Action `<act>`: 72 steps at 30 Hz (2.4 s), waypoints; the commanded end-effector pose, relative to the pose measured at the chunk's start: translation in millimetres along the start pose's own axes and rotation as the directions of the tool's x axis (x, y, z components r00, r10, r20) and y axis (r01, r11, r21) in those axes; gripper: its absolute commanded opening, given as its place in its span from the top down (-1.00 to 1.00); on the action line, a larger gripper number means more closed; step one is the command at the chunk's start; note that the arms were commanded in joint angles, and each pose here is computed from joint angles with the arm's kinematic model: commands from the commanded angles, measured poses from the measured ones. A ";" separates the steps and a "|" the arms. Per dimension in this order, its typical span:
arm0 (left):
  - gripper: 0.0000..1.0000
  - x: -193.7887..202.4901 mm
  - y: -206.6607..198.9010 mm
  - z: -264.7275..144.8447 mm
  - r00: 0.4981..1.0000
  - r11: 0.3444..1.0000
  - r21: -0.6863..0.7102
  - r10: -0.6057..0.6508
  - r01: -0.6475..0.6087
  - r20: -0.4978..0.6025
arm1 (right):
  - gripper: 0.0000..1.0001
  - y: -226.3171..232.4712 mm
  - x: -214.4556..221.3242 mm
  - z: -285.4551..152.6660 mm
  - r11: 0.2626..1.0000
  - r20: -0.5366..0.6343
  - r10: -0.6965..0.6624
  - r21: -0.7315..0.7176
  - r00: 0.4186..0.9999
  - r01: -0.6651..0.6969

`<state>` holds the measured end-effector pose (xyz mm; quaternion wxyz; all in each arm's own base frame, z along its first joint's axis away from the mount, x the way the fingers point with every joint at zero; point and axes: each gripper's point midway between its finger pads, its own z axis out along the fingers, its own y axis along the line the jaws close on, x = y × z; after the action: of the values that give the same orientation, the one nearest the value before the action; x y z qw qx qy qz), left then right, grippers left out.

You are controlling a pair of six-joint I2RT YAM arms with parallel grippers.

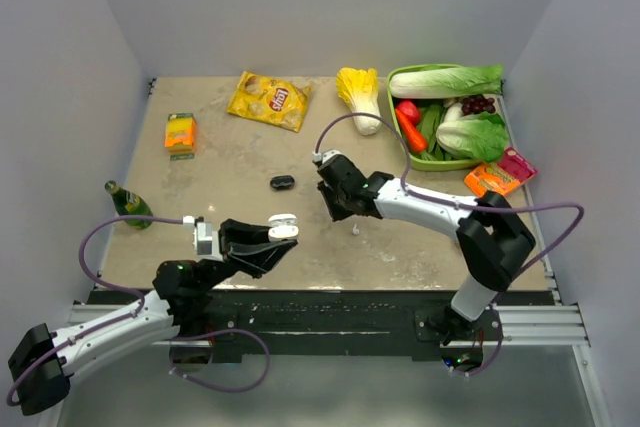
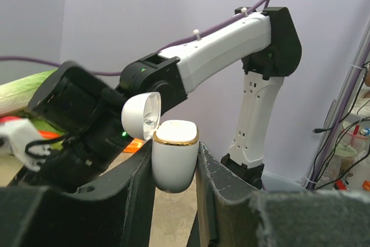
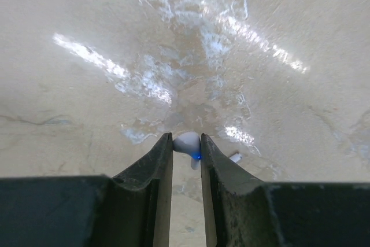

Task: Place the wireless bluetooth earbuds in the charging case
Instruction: Pick up the earbud from the center of the board, then place the earbud in the charging case.

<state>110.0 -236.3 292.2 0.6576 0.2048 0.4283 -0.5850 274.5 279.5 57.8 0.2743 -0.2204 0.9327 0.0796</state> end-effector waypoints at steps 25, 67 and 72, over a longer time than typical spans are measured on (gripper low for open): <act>1.00 -2.9 17.6 19.7 0.969 0.977 -0.011 0.213 -0.213 0.124 | 1.00 36.3 -138.7 -334.1 0.859 0.799 0.252 -0.445 0.546 0.254; 1.00 -58.9 18.0 119.5 0.912 0.942 0.010 0.322 -0.336 0.255 | 1.00 80.3 -130.0 -362.1 0.776 0.768 0.183 -0.497 0.614 0.389; 1.00 -59.8 21.7 122.8 0.921 0.950 -0.006 0.306 -0.314 0.242 | 1.00 80.0 -126.0 -348.3 0.787 0.756 0.171 -0.490 0.632 0.374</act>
<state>186.0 -321.2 323.8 0.7193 0.2765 0.4188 -0.4803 169.5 300.6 423.1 0.5618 -0.2893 0.6376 0.4407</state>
